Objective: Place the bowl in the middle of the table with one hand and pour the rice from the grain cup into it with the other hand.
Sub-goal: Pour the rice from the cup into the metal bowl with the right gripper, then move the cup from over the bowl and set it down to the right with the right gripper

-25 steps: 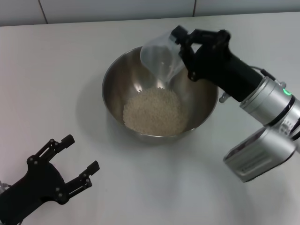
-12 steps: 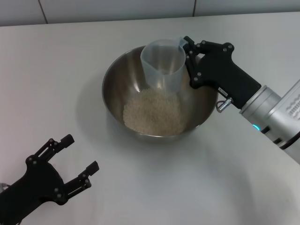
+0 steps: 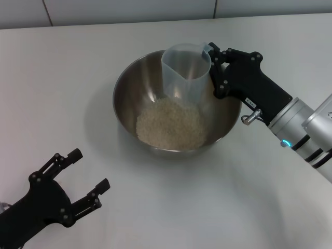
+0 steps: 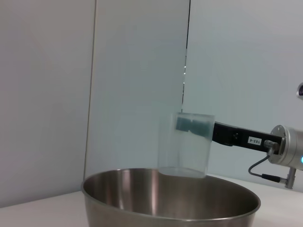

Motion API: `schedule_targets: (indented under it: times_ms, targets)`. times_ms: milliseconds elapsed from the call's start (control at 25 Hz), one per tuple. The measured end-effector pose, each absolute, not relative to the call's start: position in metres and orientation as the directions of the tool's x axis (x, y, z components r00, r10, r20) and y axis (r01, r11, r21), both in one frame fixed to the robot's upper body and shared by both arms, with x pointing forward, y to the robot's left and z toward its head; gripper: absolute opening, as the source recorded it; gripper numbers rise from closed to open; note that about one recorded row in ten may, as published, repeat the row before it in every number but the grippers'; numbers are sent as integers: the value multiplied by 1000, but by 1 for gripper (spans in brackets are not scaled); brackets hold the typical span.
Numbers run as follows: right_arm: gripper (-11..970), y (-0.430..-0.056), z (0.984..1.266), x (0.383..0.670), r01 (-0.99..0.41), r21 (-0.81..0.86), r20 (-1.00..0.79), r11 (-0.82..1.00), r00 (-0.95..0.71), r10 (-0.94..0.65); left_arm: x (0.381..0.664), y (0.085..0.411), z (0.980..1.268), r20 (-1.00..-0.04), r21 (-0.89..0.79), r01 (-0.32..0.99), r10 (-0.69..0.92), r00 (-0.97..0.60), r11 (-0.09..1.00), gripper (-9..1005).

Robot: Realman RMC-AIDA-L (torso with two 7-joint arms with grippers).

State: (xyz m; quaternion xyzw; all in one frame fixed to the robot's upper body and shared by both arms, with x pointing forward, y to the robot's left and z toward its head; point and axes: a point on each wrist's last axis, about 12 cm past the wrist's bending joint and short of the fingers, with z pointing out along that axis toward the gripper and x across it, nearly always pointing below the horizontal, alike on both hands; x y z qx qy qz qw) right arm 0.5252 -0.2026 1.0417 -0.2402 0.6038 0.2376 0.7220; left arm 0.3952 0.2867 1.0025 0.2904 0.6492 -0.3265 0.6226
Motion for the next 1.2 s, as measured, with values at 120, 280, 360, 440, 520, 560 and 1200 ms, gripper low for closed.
schedule_targets:
  times_ms: [120, 280, 360, 440, 520, 560, 1200]
  targets:
    - [13, -203, 1042, 525, -630, -61, -986, 774, 161, 53, 395, 286, 1003, -998, -64, 784, -32, -56, 617, 868]
    - [14, -208, 1043, 525, -605, -56, -984, 795, 170, 60, 394, 286, 1002, -998, -66, 784, -34, -57, 618, 868]
    - [14, -217, 1044, 526, -563, -56, -981, 825, 187, 61, 394, 286, 1002, -998, -66, 784, -35, -57, 617, 868]
    - [14, -230, 1044, 524, -510, -59, -976, 858, 209, 57, 394, 286, 1002, -998, -67, 784, -35, -57, 617, 868]
    - [14, -252, 1044, 521, -419, -59, -972, 906, 233, 44, 394, 285, 1002, -998, -67, 787, -36, -57, 613, 868]
    - [14, -252, 1044, 521, -419, -59, -972, 906, 233, 44, 394, 285, 1002, -998, -67, 787, -36, -57, 613, 868]
    - [13, -314, 1037, 505, -148, -62, -972, 987, 232, -27, 394, 283, 1004, -998, -66, 799, -45, -48, 598, 868]
